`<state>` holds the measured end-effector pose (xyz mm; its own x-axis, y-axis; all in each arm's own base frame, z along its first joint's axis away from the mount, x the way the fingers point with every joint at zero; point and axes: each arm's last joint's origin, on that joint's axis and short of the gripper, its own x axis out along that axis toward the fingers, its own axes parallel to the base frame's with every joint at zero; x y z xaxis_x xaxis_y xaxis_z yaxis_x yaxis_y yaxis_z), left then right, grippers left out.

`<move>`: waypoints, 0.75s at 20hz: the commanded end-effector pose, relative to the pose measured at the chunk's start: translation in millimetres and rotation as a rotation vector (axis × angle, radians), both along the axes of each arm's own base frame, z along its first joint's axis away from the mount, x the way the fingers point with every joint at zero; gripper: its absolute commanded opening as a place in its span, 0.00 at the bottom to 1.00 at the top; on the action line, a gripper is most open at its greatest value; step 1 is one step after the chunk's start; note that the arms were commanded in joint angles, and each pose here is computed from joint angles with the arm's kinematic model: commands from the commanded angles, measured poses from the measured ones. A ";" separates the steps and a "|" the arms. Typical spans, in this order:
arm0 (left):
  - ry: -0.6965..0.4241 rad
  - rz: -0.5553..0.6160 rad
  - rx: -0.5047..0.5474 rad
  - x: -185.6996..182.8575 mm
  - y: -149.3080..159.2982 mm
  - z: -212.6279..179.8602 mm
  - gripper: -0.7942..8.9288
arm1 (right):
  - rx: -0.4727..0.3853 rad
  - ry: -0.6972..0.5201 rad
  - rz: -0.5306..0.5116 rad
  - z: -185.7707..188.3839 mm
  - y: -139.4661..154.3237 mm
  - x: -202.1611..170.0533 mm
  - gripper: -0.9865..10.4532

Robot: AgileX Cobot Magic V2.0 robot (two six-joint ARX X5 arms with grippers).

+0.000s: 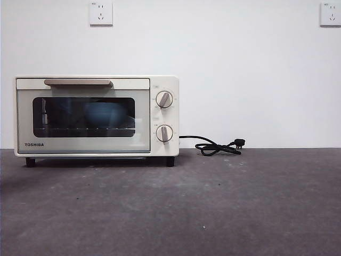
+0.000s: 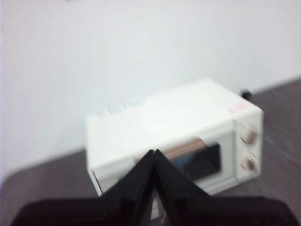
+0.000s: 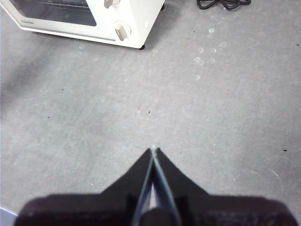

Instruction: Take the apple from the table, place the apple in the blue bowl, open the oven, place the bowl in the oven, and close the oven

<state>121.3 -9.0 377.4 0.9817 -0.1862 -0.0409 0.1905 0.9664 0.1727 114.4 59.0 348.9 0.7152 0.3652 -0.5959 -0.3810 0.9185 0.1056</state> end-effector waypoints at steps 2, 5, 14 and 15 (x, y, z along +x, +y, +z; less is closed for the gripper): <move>-0.052 0.031 -0.031 -1.9 4.3 -67.5 0.08 | -0.001 0.003 -0.006 -2.6 0.2 0.7 0.09; -0.018 0.119 -0.087 -9.3 8.8 -130.2 0.08 | -0.001 0.003 -0.006 -2.6 0.2 0.7 0.09; 0.028 0.199 -0.186 -24.2 11.0 -217.0 0.08 | -0.001 0.003 -0.006 -2.6 0.2 0.7 0.09; 0.029 0.208 -0.156 -24.0 11.3 -217.4 0.08 | -0.001 0.003 -0.006 -2.6 0.3 0.9 0.09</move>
<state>96.8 1.9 163.6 0.9989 0.0072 -0.0463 -0.0074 1.0000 -0.0029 114.4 59.0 348.8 0.7153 0.3651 -0.5959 -0.3811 0.9185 0.1054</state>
